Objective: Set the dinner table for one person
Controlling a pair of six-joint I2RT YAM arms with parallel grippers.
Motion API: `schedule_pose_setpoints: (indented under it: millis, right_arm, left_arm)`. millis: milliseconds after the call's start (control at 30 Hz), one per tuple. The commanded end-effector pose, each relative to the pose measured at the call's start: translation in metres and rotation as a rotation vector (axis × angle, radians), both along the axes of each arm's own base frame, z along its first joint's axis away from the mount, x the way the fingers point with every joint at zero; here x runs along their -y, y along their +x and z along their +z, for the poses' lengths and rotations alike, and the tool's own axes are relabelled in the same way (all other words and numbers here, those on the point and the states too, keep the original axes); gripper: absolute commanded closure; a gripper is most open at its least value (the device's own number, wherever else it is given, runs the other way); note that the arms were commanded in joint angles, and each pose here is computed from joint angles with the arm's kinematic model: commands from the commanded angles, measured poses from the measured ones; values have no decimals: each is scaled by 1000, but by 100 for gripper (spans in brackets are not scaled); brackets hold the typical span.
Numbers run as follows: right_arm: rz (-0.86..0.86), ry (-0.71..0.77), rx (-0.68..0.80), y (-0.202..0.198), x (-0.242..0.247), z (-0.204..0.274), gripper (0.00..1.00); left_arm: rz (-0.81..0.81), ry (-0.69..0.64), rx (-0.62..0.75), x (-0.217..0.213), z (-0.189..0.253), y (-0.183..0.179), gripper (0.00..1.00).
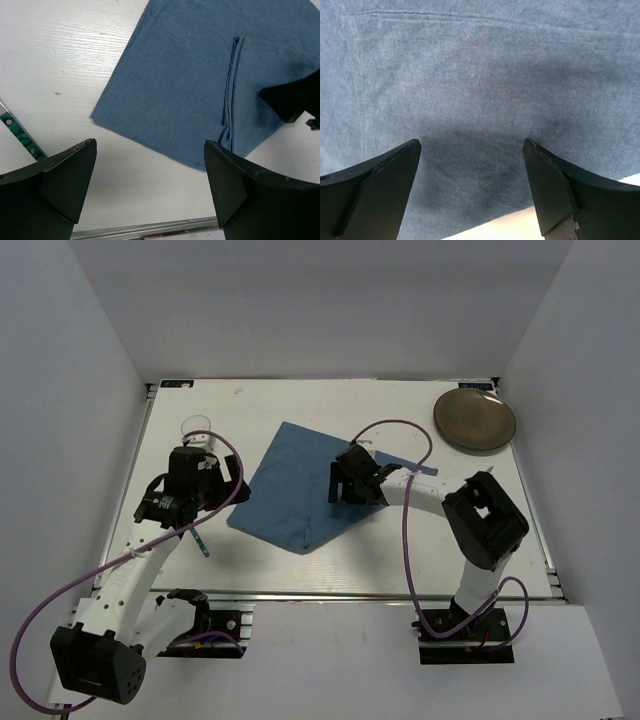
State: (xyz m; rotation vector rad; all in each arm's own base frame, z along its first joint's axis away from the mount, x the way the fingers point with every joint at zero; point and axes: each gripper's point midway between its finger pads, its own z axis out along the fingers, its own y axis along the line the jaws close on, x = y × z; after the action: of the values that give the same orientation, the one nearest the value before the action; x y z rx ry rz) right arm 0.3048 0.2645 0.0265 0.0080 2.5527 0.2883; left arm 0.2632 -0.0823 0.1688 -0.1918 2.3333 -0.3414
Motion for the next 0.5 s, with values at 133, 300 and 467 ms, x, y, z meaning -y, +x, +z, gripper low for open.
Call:
schedule_pose_setpoints:
  millis: [133,300,467]
  right_arm:
    - [381,-59,58,54,-32,-9,11]
    - [486,-36,125,87,-76,47,11]
    - [371,-173,185,92,-93,47,12]
  left_arm:
    - [-11,-13,70,1,16,0,2]
    - [-15,-13,67,2,16,-1,2]
    - [-13,-15,74,2,18,0,2]
